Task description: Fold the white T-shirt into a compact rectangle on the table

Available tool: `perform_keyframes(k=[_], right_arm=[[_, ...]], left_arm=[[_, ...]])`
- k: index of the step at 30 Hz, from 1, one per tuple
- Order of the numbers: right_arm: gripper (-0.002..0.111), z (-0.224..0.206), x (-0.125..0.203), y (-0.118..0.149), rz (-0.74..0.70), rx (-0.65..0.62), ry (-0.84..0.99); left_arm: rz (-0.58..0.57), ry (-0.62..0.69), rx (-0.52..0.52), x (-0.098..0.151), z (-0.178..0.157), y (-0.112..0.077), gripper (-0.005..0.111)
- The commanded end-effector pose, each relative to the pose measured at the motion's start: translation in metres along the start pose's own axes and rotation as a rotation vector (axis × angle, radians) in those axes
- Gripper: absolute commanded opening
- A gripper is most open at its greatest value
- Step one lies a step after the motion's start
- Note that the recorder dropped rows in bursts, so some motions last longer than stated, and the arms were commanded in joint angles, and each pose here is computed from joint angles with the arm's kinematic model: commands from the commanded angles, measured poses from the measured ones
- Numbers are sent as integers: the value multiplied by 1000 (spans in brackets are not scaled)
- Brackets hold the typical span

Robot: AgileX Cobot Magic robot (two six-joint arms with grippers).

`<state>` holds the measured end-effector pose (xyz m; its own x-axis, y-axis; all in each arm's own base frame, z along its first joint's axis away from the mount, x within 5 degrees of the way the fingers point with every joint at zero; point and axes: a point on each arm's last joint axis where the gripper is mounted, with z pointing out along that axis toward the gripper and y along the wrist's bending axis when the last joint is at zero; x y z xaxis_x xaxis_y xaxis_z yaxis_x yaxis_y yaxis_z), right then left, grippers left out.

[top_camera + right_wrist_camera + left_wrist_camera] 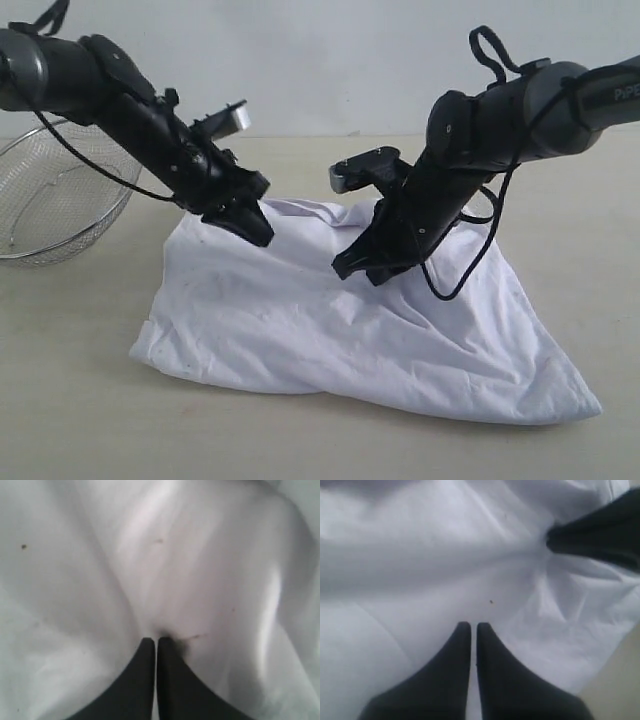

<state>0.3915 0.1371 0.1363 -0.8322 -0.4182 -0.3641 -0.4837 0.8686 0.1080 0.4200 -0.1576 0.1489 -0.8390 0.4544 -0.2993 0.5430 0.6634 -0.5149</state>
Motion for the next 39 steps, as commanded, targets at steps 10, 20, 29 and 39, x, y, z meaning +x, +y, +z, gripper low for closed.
perform_keyframes(k=[10,20,29,39], right_arm=[[0,4,-53,-15,65,32,-146],[0,29,-60,-18,75,1,-81],[0,54,-84,-36,93,103,-138],[0,-9,-105,-91,117,547,-182]], left_arm=[[-61,72,-90,35,40,2,4],[-66,66,-97,36,41,3,4],[-70,65,-97,36,41,3,4],[-68,63,-106,36,41,5,4]])
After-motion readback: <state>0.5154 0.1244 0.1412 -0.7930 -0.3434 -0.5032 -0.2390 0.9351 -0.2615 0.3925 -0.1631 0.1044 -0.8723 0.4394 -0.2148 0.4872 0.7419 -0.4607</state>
